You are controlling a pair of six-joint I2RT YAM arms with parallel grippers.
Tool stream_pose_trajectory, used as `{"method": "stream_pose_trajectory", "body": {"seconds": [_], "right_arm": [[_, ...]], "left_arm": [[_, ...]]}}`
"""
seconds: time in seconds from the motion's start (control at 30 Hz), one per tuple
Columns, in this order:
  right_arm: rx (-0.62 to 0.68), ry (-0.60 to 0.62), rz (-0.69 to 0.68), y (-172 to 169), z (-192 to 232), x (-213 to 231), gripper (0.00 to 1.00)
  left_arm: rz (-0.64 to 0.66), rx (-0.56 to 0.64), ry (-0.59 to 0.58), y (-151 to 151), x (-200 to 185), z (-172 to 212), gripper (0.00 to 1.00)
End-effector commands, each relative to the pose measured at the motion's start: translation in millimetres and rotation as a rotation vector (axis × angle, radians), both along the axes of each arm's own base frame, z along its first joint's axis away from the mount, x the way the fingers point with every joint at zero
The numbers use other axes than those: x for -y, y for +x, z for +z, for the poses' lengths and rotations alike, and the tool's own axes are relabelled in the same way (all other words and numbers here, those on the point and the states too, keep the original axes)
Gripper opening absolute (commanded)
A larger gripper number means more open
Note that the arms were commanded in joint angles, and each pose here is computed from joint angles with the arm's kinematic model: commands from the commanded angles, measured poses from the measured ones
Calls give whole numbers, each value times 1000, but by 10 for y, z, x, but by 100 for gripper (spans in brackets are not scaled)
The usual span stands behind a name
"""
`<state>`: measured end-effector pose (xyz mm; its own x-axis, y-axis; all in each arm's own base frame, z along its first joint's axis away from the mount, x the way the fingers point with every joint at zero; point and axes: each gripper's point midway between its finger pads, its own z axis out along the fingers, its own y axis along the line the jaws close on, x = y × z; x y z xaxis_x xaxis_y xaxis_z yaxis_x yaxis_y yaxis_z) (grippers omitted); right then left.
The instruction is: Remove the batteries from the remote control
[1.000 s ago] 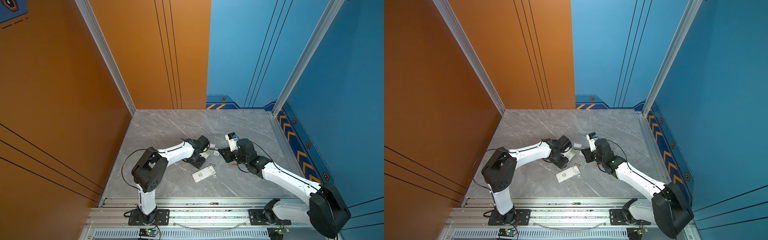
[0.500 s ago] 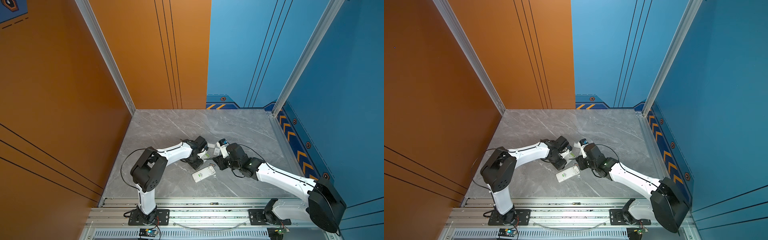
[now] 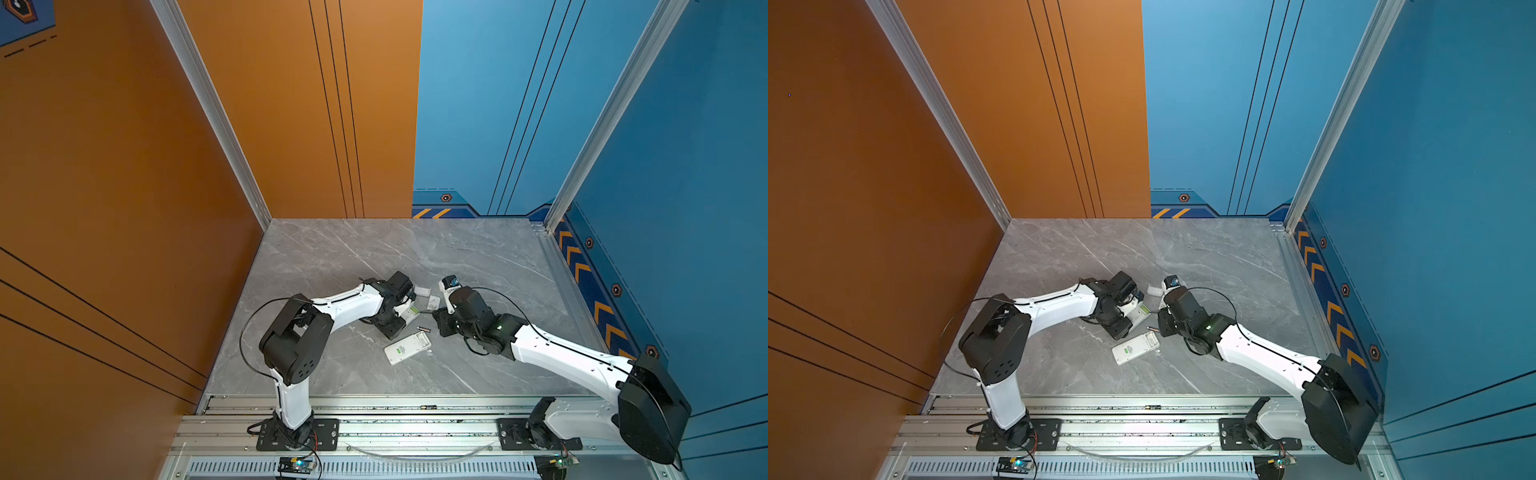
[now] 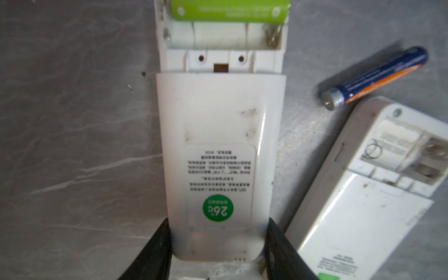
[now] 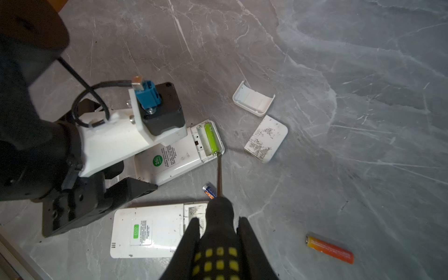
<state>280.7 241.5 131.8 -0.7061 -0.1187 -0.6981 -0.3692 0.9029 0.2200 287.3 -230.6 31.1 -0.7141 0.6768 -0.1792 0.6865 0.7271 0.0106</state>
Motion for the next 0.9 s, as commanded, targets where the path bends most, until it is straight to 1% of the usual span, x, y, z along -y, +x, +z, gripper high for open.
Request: {"method": "stream_pose_trajectory", "body": {"seconds": [0.0,0.33,0.57,0.87], "right_arm": [[8,3,-33,62,46,-21,0],[-1,20,-38,105,12,-44,0],[25,52,-37,135,136,-70,0],[18,48,-42,121,185,-19,0]], "left_arm": [[-6,24,-13,48,-3,100,29],[-13,17,-22,65,44,87,29],[-24,7,-22,74,75,62,28],[-24,4,0,83,55,11,27]]}}
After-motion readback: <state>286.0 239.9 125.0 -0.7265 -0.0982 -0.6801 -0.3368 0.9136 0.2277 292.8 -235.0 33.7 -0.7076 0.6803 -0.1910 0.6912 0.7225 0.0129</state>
